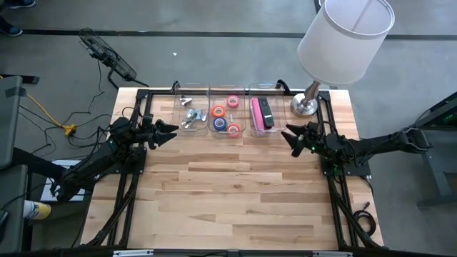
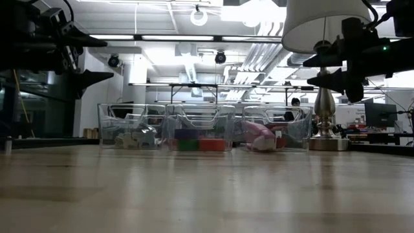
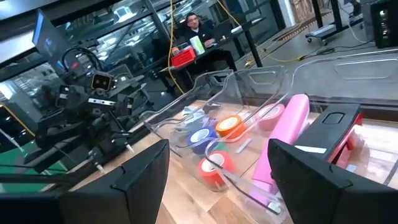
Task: Pick and place Stapler, Stapler remover, tape
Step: Return to Home Position
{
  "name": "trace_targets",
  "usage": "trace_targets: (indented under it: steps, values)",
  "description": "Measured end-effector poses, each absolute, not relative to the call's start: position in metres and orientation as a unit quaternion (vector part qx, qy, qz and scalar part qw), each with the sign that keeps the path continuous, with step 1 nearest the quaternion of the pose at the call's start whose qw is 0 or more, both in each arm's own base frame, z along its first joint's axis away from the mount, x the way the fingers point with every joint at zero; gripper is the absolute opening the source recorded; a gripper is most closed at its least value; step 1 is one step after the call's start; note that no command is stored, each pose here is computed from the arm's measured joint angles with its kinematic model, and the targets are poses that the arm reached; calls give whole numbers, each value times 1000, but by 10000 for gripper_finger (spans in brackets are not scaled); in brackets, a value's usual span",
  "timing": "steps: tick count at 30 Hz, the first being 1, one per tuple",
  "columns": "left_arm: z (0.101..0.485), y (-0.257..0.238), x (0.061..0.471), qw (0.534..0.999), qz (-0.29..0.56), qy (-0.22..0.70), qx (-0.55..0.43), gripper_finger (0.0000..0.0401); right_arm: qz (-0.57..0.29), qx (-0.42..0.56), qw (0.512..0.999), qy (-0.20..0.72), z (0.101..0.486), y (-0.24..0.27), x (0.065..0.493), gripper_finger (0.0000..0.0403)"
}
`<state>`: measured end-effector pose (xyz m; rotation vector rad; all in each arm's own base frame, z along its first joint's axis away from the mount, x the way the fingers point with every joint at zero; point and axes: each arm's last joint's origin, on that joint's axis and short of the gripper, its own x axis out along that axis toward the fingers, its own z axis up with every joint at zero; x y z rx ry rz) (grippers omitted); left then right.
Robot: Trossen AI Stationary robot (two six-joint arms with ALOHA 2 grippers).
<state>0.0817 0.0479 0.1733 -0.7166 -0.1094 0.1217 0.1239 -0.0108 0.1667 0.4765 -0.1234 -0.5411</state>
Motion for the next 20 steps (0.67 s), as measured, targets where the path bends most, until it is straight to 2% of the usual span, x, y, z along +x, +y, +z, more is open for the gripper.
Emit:
trace_targets:
  steps: [20]
  values:
    - [173,48,82,933,59,-53,-350,339,-262,231,935,-58,166,-11,124,263]
